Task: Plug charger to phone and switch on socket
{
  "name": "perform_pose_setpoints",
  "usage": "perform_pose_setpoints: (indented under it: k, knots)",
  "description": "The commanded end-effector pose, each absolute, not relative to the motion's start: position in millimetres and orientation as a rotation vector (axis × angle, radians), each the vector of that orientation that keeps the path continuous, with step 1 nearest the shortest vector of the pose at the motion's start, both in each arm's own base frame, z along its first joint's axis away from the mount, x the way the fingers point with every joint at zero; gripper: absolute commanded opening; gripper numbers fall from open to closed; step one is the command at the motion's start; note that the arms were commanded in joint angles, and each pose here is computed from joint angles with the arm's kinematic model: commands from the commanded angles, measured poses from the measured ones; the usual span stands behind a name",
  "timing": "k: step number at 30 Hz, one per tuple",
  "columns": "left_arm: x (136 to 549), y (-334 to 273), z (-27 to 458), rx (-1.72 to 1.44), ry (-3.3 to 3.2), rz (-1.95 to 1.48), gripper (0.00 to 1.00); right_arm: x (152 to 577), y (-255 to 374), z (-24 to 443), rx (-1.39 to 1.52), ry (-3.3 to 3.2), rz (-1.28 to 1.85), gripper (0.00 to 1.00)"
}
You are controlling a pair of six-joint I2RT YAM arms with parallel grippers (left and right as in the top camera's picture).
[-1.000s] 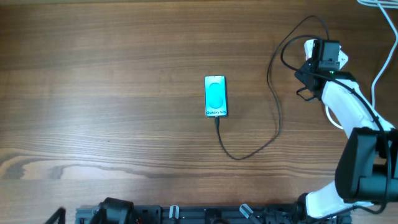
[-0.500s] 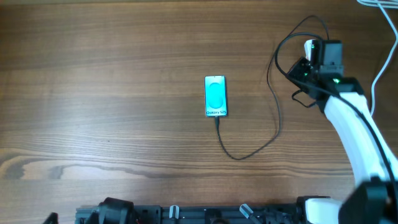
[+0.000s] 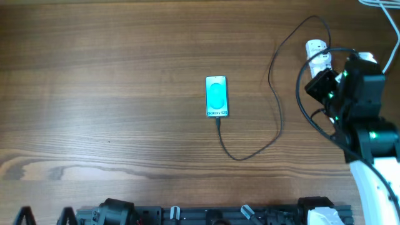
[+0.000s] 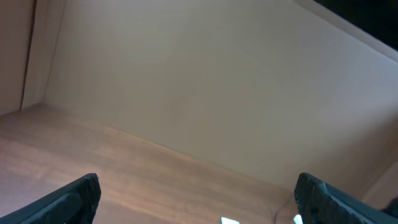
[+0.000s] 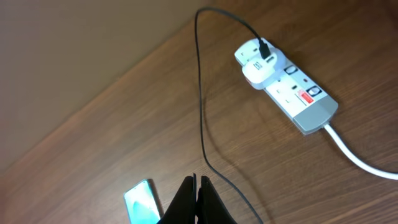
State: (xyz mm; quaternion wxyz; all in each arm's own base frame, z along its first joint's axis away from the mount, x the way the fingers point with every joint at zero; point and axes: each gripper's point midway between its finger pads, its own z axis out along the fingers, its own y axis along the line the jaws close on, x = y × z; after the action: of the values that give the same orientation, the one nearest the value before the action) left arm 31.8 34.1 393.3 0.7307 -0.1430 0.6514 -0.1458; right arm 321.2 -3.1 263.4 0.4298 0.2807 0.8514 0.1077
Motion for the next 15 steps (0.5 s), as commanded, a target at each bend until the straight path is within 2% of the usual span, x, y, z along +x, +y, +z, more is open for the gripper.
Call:
perform_pose_setpoints:
  k: [1,5,9,15]
  knots:
    - [68,6,383,-0.091,1.474,-0.263,1.00,308,-5,277,0.683,2.085,0.260,0.05]
    - [121,-24,375,0.019,1.410,-0.313,1.00,295,-6,279,0.666,2.098,0.247,0.04]
    - [176,-46,331,0.109,1.398,-0.302,1.00,284,-6,264,0.683,2.168,0.223,0.04]
    - [218,-59,270,0.134,1.367,-0.307,1.00,279,-7,259,0.689,2.193,0.214,0.04]
